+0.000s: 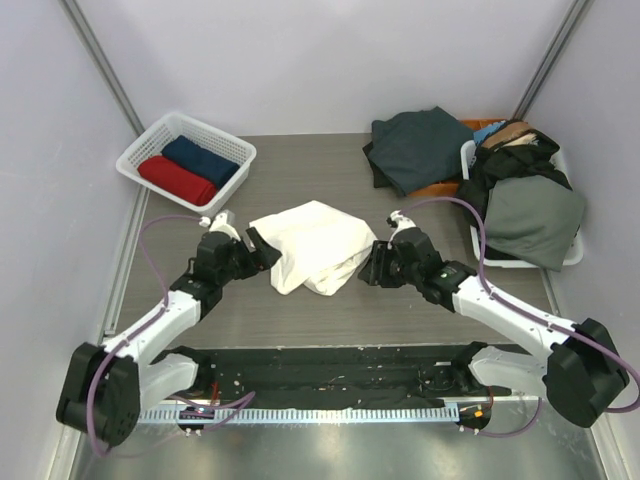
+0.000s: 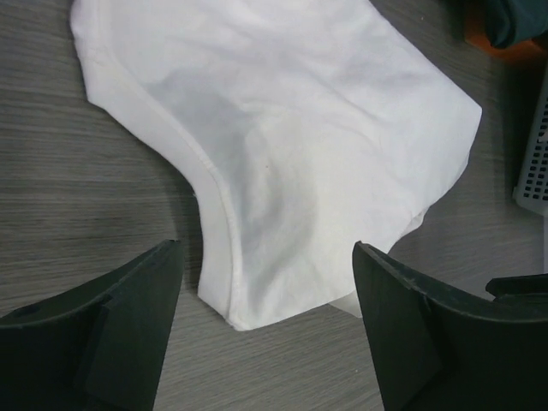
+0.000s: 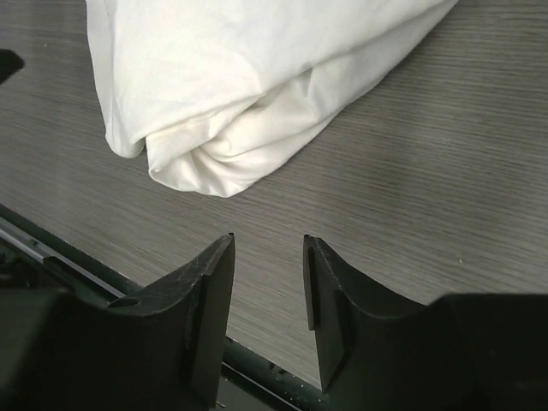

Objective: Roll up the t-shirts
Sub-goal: Flatten out the T-shirt at the center of the board.

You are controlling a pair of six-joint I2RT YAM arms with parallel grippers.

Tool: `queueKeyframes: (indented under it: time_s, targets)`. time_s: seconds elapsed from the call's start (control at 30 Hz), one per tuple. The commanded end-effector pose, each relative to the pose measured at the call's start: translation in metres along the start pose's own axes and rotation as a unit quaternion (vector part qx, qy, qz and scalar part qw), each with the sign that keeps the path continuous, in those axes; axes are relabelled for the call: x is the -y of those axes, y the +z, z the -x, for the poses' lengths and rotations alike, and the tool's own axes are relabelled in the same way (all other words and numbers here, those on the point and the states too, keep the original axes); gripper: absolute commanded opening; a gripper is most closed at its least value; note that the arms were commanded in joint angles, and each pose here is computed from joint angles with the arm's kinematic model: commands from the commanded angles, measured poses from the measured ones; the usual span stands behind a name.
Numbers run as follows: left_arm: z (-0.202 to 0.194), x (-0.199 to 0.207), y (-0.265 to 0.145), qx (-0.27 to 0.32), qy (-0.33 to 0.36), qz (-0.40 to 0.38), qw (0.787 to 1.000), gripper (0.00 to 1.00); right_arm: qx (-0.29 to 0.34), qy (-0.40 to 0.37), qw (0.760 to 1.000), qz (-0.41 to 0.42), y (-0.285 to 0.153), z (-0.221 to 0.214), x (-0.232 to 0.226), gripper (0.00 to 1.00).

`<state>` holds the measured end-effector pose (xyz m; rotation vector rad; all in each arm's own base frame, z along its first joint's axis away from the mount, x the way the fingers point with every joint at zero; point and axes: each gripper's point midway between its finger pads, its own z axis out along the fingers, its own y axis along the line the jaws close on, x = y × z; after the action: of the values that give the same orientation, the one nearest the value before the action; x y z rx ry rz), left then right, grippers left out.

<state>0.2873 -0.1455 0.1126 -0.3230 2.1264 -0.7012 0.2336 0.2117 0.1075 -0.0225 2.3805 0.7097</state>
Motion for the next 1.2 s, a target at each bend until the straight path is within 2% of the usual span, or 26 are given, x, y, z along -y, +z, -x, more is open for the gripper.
queueKeyframes:
  time_s: [0.0,0.03,0.1,0.17,0.27,0.43,0.6,0.77,0.97,1.0,1.07,1.17]
  targets:
    - [-0.006,0.025,0.019,-0.037,-0.013,-0.054,0.998,0.77,0.043,-0.002,0.999,0.029,0.007,0.02,-0.019,0.45]
    - [-0.008,0.023,0.022,-0.045,-0.015,-0.051,0.998,0.73,0.046,-0.002,0.999,0.029,0.007,0.021,-0.019,0.45]
    - [-0.012,0.016,0.027,-0.056,-0.019,-0.026,0.998,0.72,0.048,-0.001,0.998,0.029,0.007,0.021,-0.019,0.45]
    - [-0.019,-0.007,0.029,-0.064,-0.026,0.034,0.997,0.76,0.051,-0.001,0.998,0.03,0.007,0.02,-0.019,0.45]
    - [-0.017,-0.013,0.026,-0.055,-0.023,0.056,0.997,0.78,0.055,0.0,0.998,0.025,0.006,0.018,-0.015,0.45]
    - [-0.039,-0.016,0.025,-0.08,-0.027,0.059,0.995,0.76,0.054,-0.001,0.998,0.02,0.006,0.014,-0.011,0.46]
    - [-0.059,-0.005,0.024,-0.1,-0.036,0.041,0.994,0.78,0.052,-0.006,0.998,0.033,0.008,0.008,-0.017,0.58]
    - [-0.065,-0.002,0.027,-0.101,-0.035,0.044,0.993,0.74,0.043,-0.01,0.998,0.048,0.018,0.001,-0.032,0.57]
    - [-0.073,-0.017,0.029,-0.099,-0.036,0.077,0.991,0.74,0.069,-0.014,0.997,0.044,0.03,0.008,-0.044,0.56]
    - [-0.075,-0.017,0.03,-0.102,-0.036,0.077,0.991,0.66,0.069,-0.013,0.997,0.043,0.034,0.007,-0.045,0.56]
    - [-0.081,-0.017,0.034,-0.112,-0.034,0.078,0.99,0.58,0.072,-0.01,0.997,0.039,0.039,0.007,-0.046,0.54]
    - [-0.083,-0.013,0.039,-0.118,-0.029,0.077,0.99,0.36,0.08,-0.009,0.996,0.029,0.047,0.01,-0.047,0.54]
